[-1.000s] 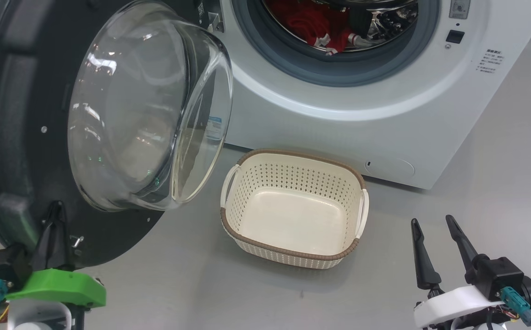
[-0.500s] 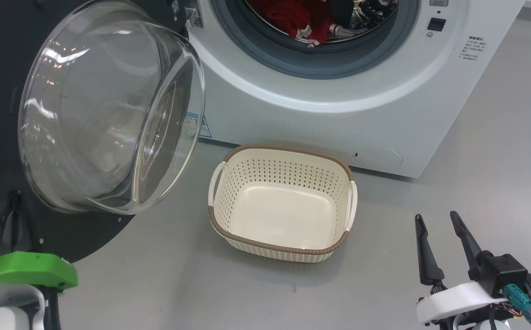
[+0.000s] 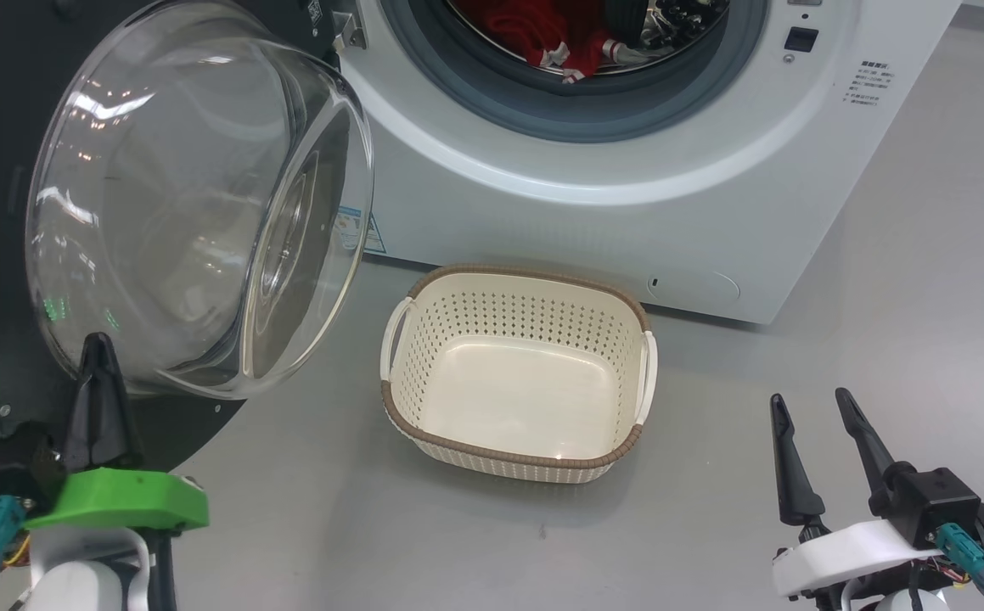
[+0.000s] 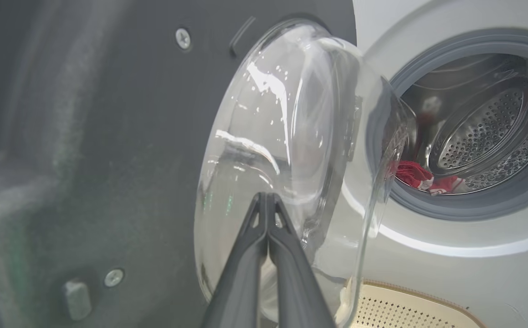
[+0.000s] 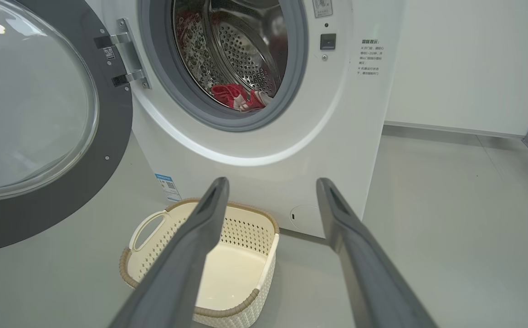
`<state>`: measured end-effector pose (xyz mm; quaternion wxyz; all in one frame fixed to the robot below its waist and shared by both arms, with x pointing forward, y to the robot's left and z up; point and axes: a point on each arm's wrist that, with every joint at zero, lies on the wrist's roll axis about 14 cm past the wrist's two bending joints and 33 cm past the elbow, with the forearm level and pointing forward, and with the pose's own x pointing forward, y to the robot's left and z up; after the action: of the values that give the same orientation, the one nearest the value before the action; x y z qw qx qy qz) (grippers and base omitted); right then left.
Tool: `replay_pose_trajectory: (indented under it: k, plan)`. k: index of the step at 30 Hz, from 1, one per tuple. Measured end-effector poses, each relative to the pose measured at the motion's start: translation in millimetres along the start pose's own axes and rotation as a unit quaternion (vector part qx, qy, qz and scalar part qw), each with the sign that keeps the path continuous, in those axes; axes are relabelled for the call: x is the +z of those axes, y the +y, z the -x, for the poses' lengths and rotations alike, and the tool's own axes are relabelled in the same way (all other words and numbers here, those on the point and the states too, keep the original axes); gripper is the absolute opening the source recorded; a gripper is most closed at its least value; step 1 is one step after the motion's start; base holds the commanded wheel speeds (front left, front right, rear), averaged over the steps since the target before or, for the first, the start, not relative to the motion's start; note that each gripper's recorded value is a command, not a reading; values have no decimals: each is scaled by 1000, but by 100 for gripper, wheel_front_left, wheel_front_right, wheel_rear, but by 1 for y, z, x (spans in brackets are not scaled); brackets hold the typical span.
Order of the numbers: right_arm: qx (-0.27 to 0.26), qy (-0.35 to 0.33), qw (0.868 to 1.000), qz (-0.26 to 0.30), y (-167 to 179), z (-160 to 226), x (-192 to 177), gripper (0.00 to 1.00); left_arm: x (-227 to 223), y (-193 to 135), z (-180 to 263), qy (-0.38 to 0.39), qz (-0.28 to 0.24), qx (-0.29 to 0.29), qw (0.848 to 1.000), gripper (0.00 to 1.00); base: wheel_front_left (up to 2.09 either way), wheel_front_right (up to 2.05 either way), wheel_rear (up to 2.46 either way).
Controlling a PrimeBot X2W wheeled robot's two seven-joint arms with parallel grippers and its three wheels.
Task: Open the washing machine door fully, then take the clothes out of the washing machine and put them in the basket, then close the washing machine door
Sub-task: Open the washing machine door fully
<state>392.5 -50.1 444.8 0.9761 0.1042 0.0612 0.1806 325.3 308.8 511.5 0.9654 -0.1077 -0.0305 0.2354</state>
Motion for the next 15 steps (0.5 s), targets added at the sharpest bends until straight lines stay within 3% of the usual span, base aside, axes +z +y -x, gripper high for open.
replay_pose_trajectory:
  k: [15]
  plan:
    - [-8, -10, 1000, 2, -5, 3, 7, 100, -32, -59, 31, 40, 2, -95, 995, 0, 0, 0, 0]
